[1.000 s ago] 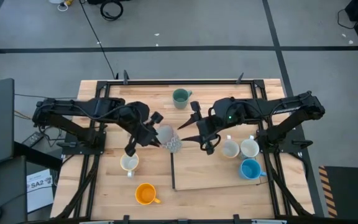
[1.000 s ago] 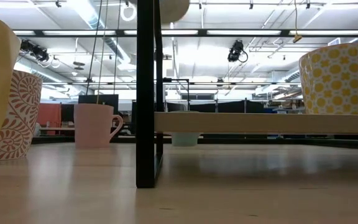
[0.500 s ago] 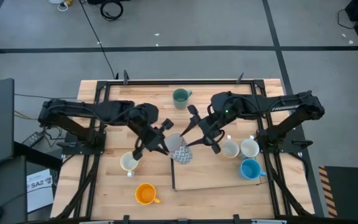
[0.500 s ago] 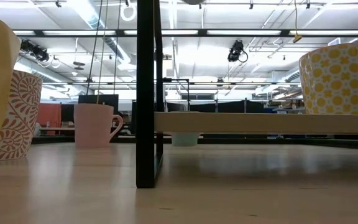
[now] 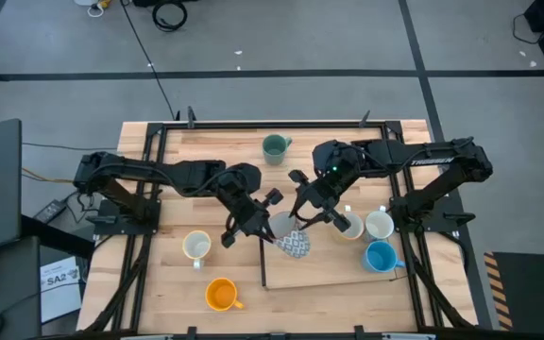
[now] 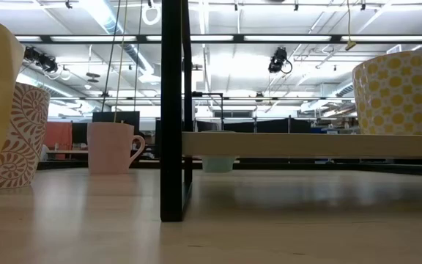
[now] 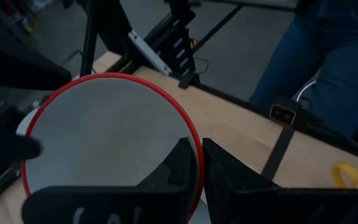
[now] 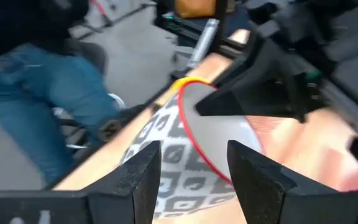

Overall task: Place coffee mugs
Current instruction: Put the gray patterned mug on the shelf

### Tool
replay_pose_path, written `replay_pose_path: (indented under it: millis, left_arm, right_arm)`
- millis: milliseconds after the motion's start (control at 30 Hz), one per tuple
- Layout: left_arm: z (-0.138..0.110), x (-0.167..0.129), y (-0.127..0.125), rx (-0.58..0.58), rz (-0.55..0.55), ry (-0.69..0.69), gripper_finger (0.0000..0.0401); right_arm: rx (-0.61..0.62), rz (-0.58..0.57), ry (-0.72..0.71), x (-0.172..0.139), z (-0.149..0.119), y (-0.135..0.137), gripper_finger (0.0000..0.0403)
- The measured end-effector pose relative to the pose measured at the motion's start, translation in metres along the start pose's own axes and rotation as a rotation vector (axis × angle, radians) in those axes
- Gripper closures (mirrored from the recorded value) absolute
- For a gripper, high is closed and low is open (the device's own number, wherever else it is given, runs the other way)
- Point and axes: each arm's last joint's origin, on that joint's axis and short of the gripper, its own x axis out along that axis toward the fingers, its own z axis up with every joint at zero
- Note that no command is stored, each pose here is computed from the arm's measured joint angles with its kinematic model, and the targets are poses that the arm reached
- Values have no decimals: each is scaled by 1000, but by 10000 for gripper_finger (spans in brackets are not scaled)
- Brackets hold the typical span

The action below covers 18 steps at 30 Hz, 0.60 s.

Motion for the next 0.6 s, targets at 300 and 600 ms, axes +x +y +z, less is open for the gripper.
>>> replay_pose_path:
  millis: [300, 600]
  left_arm:
    - [1, 6, 2, 19, -27, -57, 374]
    - [0, 7, 3, 20, -34, -66, 374]
  right_arm:
    - [0, 106, -10, 3, 1, 9, 212]
    - [-11, 86, -10, 4, 2, 10, 212]
